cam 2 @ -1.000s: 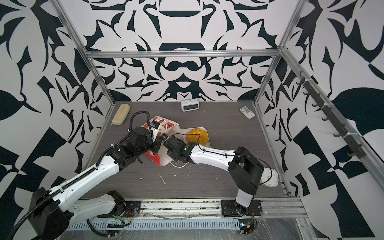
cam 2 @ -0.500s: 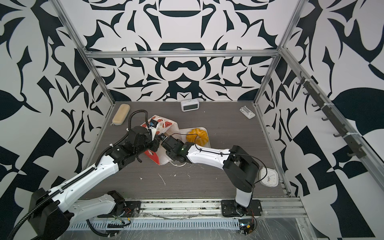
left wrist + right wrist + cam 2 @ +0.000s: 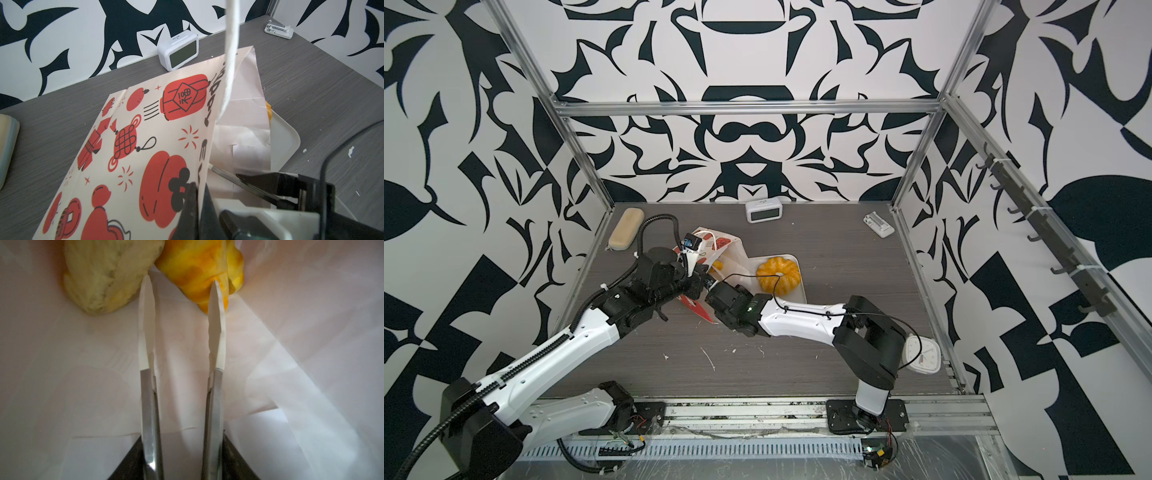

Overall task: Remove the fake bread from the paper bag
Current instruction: 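Insert the open tongs into the bag toward the remaining breads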

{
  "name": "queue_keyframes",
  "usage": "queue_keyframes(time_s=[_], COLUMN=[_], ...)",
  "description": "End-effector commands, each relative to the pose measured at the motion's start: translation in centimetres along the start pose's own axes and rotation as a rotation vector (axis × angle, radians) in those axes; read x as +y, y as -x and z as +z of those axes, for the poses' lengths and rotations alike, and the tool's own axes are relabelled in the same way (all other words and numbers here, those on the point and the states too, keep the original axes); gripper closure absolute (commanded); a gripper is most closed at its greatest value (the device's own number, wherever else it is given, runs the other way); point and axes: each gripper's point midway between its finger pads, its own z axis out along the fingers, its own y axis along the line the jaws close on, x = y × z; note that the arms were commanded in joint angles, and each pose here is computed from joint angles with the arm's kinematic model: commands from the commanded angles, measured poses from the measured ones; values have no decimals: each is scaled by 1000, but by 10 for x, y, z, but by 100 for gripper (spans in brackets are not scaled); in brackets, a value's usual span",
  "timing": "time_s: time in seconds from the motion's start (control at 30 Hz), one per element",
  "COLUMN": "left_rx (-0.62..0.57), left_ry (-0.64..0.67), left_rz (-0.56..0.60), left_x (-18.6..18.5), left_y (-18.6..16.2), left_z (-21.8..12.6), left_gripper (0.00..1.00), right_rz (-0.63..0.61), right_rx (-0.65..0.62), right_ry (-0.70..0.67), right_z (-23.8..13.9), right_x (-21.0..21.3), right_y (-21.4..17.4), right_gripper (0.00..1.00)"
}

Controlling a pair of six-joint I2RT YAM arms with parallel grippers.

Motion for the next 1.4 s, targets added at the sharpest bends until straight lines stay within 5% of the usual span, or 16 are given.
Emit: queue_keyframes(time_s=[0.0, 0.47, 0.9, 1.37], left_rx=[-76, -62, -53, -23], left_ry=[-76, -112, -116, -94], left_rz=[-2, -14, -21, -8], left_x=[-15, -21, -22, -18], left_y=[28, 22, 15, 2], left_z=[-12, -13, -9, -2], left_gripper=[100, 100, 100, 100], right_rz=[19, 35, 71, 88], right_rx=[-106, -85, -62, -66], right_ry=[-79, -114, -163, -168], right_z=[-9, 9, 15, -5], right_x=[-13, -16, -28, -37], right_y=[39, 54, 63, 54], right_gripper=[48, 48, 73, 82])
